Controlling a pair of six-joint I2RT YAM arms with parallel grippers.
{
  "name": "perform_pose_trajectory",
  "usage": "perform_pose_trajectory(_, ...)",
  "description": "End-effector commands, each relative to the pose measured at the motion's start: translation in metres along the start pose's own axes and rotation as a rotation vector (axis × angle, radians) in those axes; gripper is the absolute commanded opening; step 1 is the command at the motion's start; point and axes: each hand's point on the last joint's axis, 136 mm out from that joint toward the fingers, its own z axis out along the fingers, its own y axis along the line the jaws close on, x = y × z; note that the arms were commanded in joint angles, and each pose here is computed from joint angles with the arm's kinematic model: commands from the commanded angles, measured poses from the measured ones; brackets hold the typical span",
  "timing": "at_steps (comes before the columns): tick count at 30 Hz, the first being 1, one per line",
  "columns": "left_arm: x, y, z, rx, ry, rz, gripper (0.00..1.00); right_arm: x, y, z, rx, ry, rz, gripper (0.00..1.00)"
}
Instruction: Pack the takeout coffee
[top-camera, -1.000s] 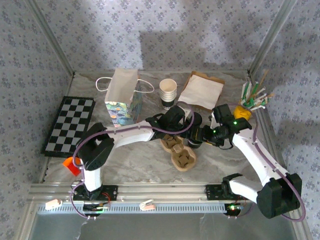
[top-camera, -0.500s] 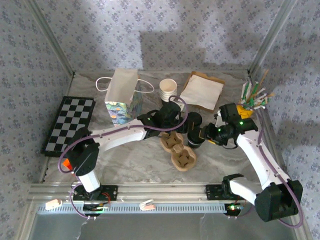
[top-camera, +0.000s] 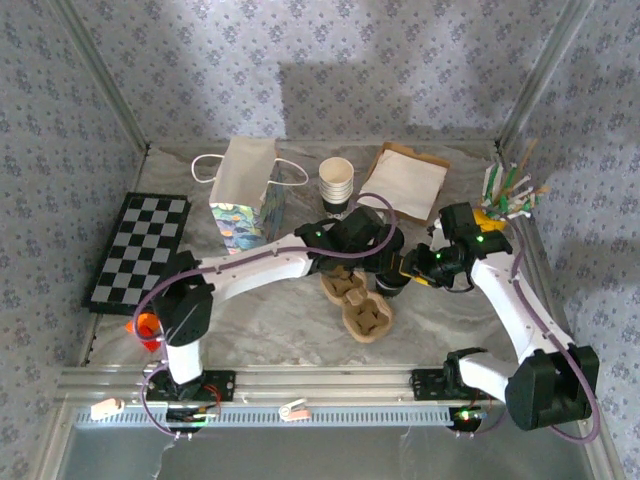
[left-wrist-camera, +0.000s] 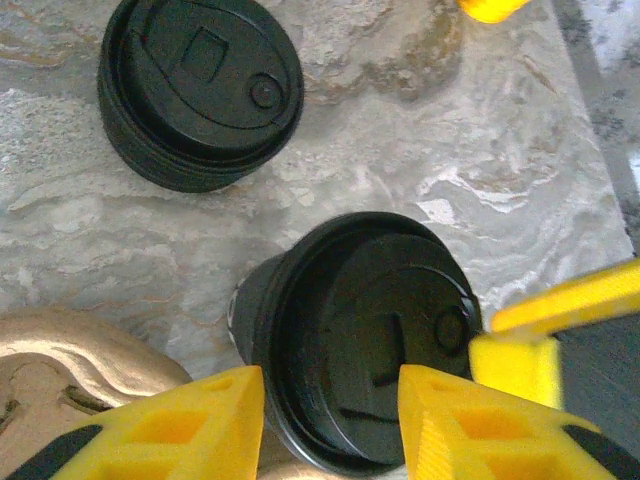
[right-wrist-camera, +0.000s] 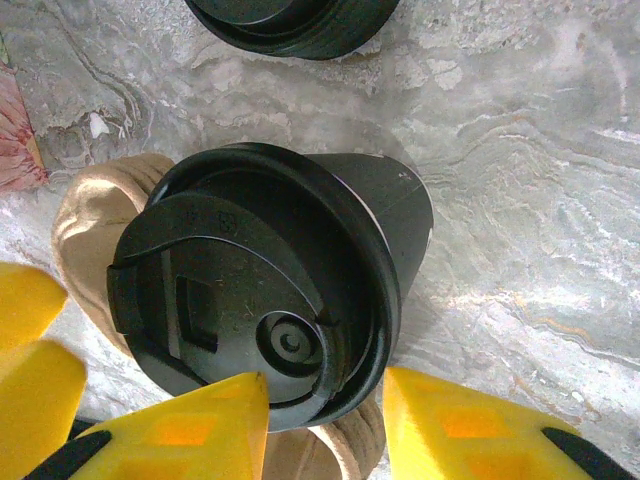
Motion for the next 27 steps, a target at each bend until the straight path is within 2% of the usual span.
perform_pose_trajectory(1, 0.002, 0.005, 0.003, -0.060, 0.027, -0.003, 0.37, -0.003, 0.004, -0.002, -0.021, 0.002, -0.012, 0.36)
perform_pose_trajectory(13, 0.020, 0.012, 0.018, -0.086, 0.106, -0.007, 0.27, 0.000, -0.001, 0.006, -0.016, 0.022, -0.015, 0.25)
perform_pose_trajectory(15, 0.026, 0.015, 0.021, -0.086, 0.118, -0.018, 0.22, 0.001, -0.003, 0.008, -0.012, 0.025, -0.015, 0.23)
perform_pose_trajectory(27, 0.058, 0.047, 0.023, -0.138, 0.166, -0.086, 0.17, 0.013, -0.013, 0.017, 0.021, 0.071, -0.004, 0.20)
